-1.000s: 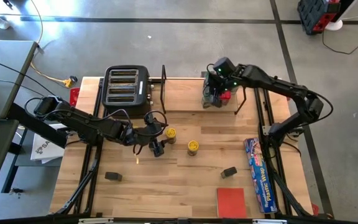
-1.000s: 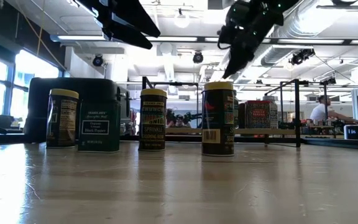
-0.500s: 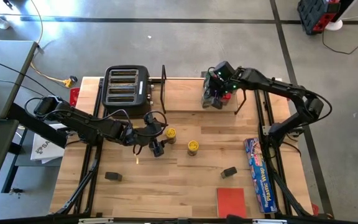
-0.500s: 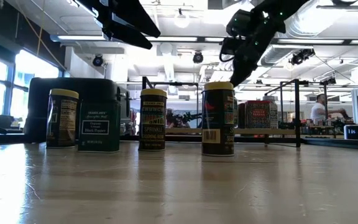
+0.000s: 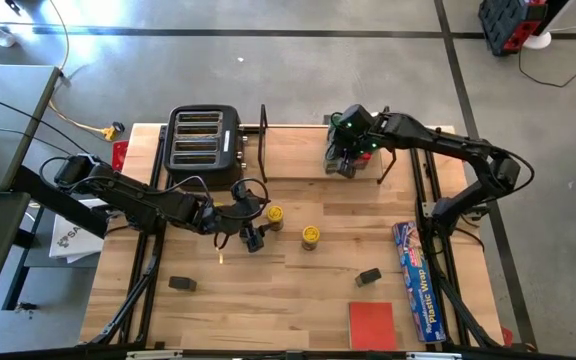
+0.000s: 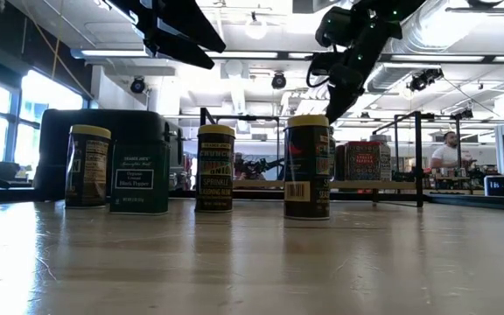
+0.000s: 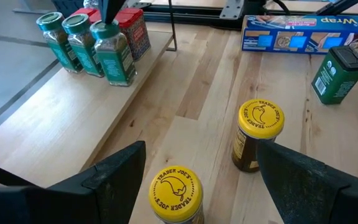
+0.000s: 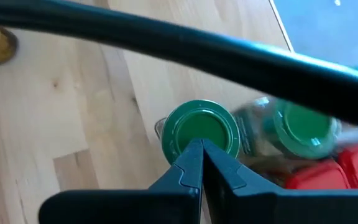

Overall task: Shelf spices
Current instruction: Put the green seasoning bottle on the shelf aligned with the other green seasoning bottles

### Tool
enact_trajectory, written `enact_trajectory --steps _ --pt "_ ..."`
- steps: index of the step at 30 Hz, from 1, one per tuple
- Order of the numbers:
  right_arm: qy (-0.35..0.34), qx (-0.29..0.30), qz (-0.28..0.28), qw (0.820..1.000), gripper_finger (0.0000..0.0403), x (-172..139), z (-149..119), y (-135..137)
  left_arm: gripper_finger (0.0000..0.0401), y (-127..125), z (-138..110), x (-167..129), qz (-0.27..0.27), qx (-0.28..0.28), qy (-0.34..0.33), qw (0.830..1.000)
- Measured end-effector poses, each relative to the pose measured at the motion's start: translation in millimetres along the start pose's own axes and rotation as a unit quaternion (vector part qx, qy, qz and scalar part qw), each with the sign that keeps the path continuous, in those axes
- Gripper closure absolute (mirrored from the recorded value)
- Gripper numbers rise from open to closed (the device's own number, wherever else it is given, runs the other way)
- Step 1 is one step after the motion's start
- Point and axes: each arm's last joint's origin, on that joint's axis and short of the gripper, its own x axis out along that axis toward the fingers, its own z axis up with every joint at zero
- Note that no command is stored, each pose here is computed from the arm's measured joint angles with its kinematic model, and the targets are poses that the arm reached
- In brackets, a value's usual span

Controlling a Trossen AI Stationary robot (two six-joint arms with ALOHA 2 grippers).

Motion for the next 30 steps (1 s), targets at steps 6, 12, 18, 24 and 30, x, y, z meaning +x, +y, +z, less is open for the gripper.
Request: enact_trajectory --steps 6,12,18,24,30 --pt "0.009 0.013 -0.026 1.0 0.0403 -10.2 7.0 -1.9 0.01 0.0 0.0 0.0 0.001 0.0 0.0 1.0" --pt "-0.011 -0.001 -0.024 1.0 0.0403 -18.7 16.5 3.2 0.01 0.1 -0.3 0.0 0.001 0.001 0.001 1.0" --pt "0.004 -0.131 0.102 0.986 0.0403 -22.6 13.1 31.4 0.01 0.4 -1.4 0.0 0.003 0.001 0.006 1.0" --pt "0.055 -0.19 0.096 0.976 0.0403 -12.8 13.0 73.5 0.01 0.7 -1.9 0.0 0.005 0.002 0.008 1.0" --pt "0.125 -0.178 0.013 0.976 0.0403 27.3 14.1 77.5 0.01 1.0 -3.5 -0.5 0.016 0.008 0.012 1.0"
